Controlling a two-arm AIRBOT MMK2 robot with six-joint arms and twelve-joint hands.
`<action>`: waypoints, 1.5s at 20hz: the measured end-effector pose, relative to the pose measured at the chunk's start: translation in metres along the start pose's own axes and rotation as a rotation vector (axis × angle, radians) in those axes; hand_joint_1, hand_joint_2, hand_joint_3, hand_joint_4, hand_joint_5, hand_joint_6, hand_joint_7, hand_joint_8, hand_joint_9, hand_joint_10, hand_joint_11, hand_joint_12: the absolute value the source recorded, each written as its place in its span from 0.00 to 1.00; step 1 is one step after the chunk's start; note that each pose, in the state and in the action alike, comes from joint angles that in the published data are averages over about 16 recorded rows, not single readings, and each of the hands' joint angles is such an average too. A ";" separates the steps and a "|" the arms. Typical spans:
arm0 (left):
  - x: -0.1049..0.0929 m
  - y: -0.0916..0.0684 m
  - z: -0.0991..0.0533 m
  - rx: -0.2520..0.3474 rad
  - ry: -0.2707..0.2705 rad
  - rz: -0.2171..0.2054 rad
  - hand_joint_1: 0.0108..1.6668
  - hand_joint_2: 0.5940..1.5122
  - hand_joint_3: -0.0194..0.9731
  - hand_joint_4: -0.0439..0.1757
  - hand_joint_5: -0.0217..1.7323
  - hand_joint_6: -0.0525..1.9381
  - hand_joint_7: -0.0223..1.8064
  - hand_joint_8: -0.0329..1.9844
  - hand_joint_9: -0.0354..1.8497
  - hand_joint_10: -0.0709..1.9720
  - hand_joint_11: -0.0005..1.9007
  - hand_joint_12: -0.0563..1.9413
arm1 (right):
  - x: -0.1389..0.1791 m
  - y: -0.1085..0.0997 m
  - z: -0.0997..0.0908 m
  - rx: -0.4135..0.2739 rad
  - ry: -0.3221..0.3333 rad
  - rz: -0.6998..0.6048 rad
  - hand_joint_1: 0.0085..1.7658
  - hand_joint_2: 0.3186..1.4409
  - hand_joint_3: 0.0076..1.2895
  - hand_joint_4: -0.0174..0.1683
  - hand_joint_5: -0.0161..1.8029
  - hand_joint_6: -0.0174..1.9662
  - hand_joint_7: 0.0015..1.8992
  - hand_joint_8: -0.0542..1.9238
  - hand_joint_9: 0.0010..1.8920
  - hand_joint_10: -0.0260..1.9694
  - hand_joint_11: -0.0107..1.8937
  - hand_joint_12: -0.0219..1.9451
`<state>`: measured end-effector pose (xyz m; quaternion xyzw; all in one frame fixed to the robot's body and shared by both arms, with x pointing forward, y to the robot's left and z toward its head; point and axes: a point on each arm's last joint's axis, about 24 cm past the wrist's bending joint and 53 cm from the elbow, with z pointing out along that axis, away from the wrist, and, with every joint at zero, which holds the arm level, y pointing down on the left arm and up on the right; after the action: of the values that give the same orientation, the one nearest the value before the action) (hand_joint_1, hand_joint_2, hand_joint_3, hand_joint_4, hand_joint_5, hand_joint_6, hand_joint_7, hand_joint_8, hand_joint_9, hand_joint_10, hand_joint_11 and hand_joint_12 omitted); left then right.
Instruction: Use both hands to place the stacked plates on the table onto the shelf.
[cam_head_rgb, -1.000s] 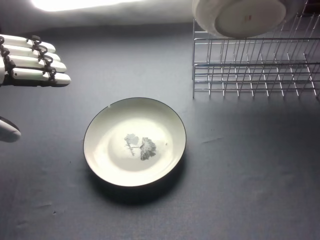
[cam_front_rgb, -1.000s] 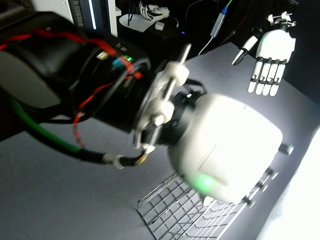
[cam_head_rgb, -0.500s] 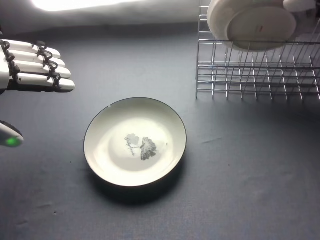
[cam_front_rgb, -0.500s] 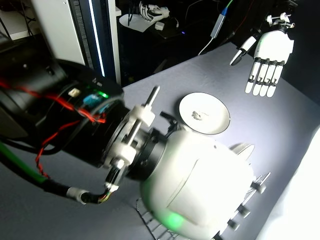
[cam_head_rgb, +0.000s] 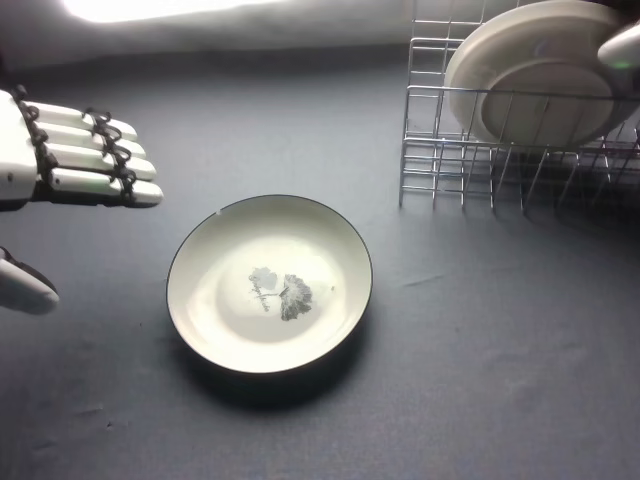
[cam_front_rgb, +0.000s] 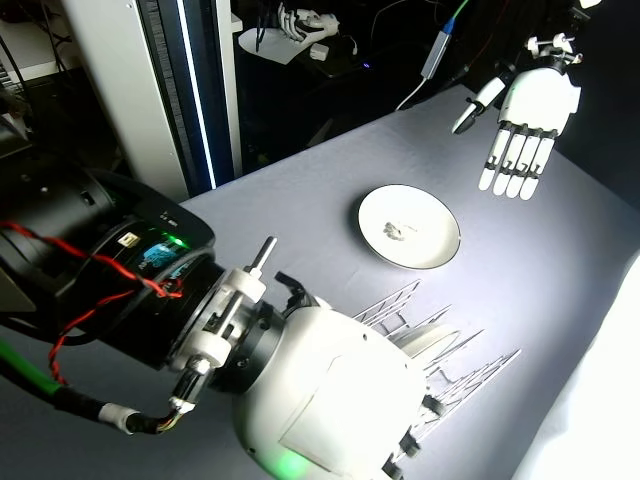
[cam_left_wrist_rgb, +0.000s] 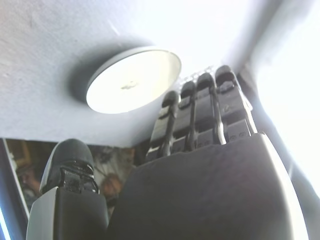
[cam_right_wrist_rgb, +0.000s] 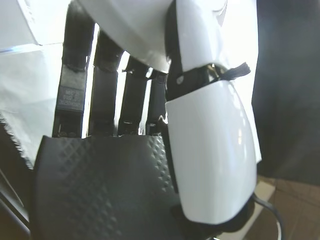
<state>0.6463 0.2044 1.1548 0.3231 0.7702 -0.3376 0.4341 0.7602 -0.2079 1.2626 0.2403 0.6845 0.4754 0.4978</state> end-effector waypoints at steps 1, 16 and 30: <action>0.002 -0.001 0.002 0.005 0.006 -0.001 0.00 0.62 0.04 0.21 0.02 0.03 0.02 0.02 0.03 0.04 0.01 0.03 | 0.000 0.002 0.000 -0.006 0.001 -0.008 0.72 0.61 0.00 0.07 0.46 0.24 0.49 0.20 0.45 0.26 0.27 0.67; 0.042 -0.023 0.042 0.063 0.108 -0.005 0.00 0.62 0.04 0.21 0.02 0.03 0.02 0.02 0.03 0.04 0.01 0.03 | 0.077 0.087 -0.017 -0.295 0.136 -0.363 0.52 0.53 0.00 0.09 0.18 0.01 0.18 0.04 0.19 0.01 0.02 0.58; 0.066 -0.020 0.059 0.048 0.157 -0.033 0.00 0.63 0.04 0.20 0.02 0.03 0.02 0.02 0.02 0.03 0.01 0.03 | 0.197 0.094 -0.068 -0.557 0.410 -0.581 0.54 0.52 0.00 0.11 0.17 0.01 0.15 0.04 0.15 0.01 0.02 0.49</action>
<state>0.6298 0.1589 1.0778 0.3461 0.7987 -0.3369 0.3589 0.6080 -0.0378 1.2603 -0.2041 0.6541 0.5197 0.5104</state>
